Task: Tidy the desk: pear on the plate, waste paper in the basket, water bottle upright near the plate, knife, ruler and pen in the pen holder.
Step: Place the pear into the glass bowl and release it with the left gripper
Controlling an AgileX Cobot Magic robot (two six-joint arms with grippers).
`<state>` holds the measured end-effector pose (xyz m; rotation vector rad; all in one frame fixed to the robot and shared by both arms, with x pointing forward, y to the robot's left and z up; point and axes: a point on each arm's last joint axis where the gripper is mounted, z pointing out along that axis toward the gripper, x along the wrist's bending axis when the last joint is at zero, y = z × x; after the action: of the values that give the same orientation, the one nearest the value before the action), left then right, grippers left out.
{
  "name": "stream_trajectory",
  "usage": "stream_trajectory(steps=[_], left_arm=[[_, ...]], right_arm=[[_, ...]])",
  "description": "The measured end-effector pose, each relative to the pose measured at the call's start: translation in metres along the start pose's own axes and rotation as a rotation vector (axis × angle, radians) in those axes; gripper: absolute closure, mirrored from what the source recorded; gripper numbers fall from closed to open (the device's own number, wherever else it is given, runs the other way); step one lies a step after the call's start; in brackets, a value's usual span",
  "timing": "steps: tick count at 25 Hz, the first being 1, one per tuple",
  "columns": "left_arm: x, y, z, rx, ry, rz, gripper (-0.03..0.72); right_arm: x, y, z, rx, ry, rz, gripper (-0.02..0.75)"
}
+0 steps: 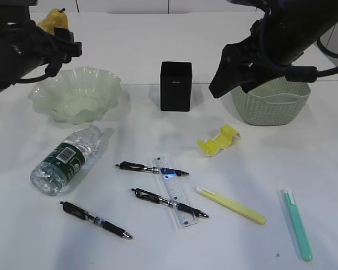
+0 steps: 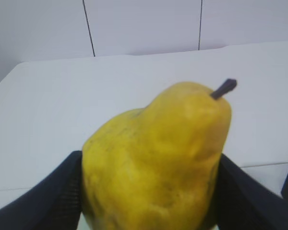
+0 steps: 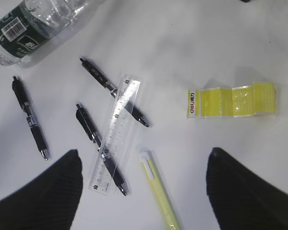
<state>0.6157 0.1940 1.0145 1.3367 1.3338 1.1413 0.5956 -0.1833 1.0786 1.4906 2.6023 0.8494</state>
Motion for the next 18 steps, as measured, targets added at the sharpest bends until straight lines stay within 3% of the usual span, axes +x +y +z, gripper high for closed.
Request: stream_trajectory(steps=[18], left_arm=[[-0.001,-0.027,0.014,0.028,0.024,0.044,0.186]], right_arm=[[0.000,0.001,0.000,-0.008,-0.004,0.000,0.145]])
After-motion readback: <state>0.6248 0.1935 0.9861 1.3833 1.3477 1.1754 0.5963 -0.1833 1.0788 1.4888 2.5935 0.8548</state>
